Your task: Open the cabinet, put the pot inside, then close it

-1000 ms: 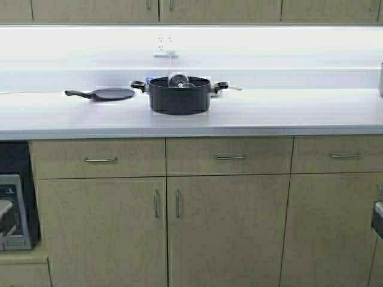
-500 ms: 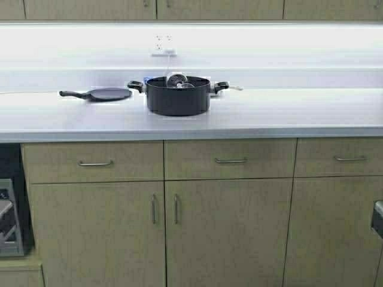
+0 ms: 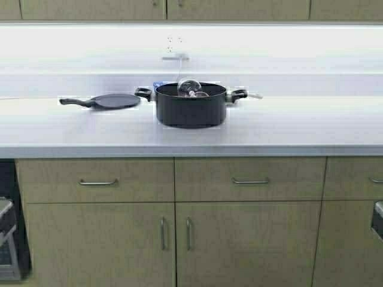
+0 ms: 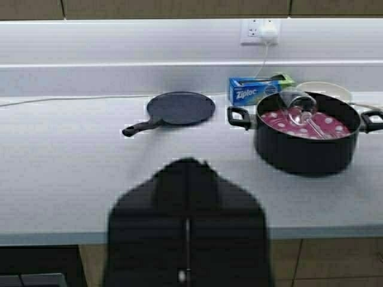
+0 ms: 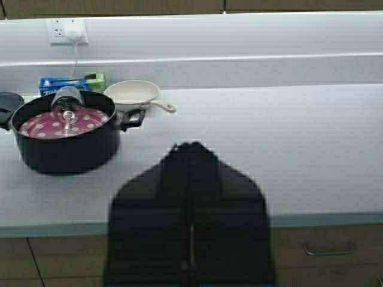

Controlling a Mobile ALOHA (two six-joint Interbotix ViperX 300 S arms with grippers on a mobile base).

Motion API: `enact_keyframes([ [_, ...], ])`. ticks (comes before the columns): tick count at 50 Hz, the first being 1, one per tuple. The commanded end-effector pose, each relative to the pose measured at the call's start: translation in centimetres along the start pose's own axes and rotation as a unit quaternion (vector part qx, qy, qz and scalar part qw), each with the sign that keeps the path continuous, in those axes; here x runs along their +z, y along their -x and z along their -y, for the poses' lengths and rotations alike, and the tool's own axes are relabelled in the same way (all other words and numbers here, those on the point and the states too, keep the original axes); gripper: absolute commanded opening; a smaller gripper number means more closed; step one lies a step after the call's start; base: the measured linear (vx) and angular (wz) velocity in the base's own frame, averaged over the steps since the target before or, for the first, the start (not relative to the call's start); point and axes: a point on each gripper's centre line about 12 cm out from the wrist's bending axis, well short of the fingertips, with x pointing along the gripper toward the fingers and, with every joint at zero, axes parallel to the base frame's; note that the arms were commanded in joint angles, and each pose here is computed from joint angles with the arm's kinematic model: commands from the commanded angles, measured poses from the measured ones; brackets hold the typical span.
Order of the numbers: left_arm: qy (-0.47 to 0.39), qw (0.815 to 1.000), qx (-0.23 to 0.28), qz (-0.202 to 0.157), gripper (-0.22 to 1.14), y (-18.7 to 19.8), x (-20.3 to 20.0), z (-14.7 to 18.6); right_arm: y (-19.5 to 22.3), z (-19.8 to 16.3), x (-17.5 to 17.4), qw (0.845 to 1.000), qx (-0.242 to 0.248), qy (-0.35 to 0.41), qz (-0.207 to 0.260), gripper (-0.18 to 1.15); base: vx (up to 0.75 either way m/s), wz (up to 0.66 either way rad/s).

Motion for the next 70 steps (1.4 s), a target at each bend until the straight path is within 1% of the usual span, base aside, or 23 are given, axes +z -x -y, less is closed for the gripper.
enact_keyframes([
  [1,-0.001,1.0,0.0,0.001,0.02,-0.3,0.2,0.0,-0.2,0.0,0.7,1.0,0.001,0.0,0.008,0.06,0.4,0.18],
  [13,0.0,1.0,0.0,-0.002,0.02,-0.3,0.0,0.0,-0.4,-0.1,0.6,1.0,0.002,-0.019,0.005,0.06,0.42,0.17],
  [19,0.0,1.0,0.0,-0.005,0.02,-0.4,-0.2,0.0,-0.6,-0.1,0.2,1.0,0.002,-0.018,-0.003,0.06,0.38,0.06],
  [24,0.001,1.0,0.0,-0.001,0.02,-0.3,0.0,0.0,-0.5,-0.1,0.5,1.0,0.005,-0.012,0.001,0.06,0.37,0.02],
  [28,0.002,1.0,-0.001,0.005,0.04,-0.2,0.3,0.0,-0.7,-0.1,0.5,1.0,0.005,-0.015,0.002,0.11,0.37,0.01],
  [31,0.002,1.0,-0.007,0.01,0.11,-0.3,0.6,0.3,-1.0,-0.1,0.2,1.0,0.004,-0.02,-0.006,0.23,0.36,-0.02],
  [32,0.0,1.0,-0.011,0.011,0.15,-0.3,0.7,0.5,-1.1,-0.1,0.1,1.0,0.004,-0.023,-0.009,0.31,0.35,0.0],
  [33,-0.001,1.0,-0.015,0.012,0.21,-0.3,0.8,0.6,-1.2,-0.1,-0.2,1.0,0.004,-0.026,-0.015,0.44,0.34,0.0],
  [34,-0.001,1.0,-0.019,0.012,0.28,-0.3,0.8,0.8,-1.3,-0.1,-0.3,0.999,0.004,-0.028,-0.017,0.53,0.32,0.0],
  [37,-0.001,1.0,-0.028,0.011,0.54,-0.2,0.6,1.2,-1.3,-0.3,-0.6,0.999,0.008,-0.037,-0.024,0.84,0.29,0.0],
  [39,-0.003,0.999,-0.032,0.007,0.74,-0.3,0.5,1.4,-1.3,-0.6,-0.4,0.999,0.014,-0.037,-0.021,1.02,0.26,0.06],
  [40,-0.003,0.999,-0.034,0.005,0.89,-0.4,0.4,1.4,-1.3,-0.7,-0.4,0.999,0.017,-0.036,-0.022,1.08,0.24,0.09],
  [41,-0.002,0.999,-0.034,0.002,0.99,-0.4,0.3,1.4,-1.3,-0.8,-0.2,0.999,0.019,-0.035,-0.018,1.11,0.23,0.1],
  [42,-0.002,0.999,-0.034,0.001,1.06,-0.4,0.3,1.4,-1.3,-0.8,-0.1,0.999,0.02,-0.031,-0.017,1.11,0.23,0.1],
  [44,-0.001,0.999,-0.034,0.0,1.11,-0.5,0.2,1.4,-1.2,-0.9,-0.1,0.999,0.022,-0.024,-0.016,1.07,0.21,0.08],
  [46,-0.001,0.999,-0.034,0.0,1.07,-0.5,0.2,1.4,-1.1,-0.9,-0.1,0.999,0.023,-0.017,-0.015,1.02,0.19,0.09],
  [49,0.0,0.999,-0.034,0.003,0.98,-0.4,0.4,1.4,-0.8,-0.9,0.0,1.0,0.024,-0.016,-0.01,1.02,0.16,0.08],
  [53,0.012,0.999,-0.046,0.008,0.99,-0.2,0.7,2.0,-0.4,-1.3,0.5,0.999,0.034,-0.017,0.002,1.04,0.12,0.05],
  [56,0.023,0.996,-0.085,0.014,1.0,-0.2,1.2,3.6,-0.4,-2.6,1.0,0.998,0.065,-0.016,0.01,1.04,0.09,0.02],
  [60,0.03,0.987,-0.156,0.017,1.01,-0.5,2.1,6.9,-0.8,-5.6,1.9,0.991,0.133,-0.019,0.014,1.04,0.08,0.0],
  [64,0.036,0.98,-0.193,0.017,1.01,-1.8,2.8,9.4,-1.6,-9.0,3.0,0.98,0.197,-0.027,0.021,1.04,0.06,-0.01],
  [67,0.03,0.976,-0.215,0.02,1.01,-3.3,3.2,11.4,-3.1,-11.3,3.9,0.974,0.224,-0.034,0.025,1.04,0.03,-0.01],
  [70,0.016,0.97,-0.24,0.022,1.01,-5.0,3.3,13.8,-5.0,-13.1,4.4,0.971,0.237,-0.039,0.021,1.04,0.01,0.0],
])
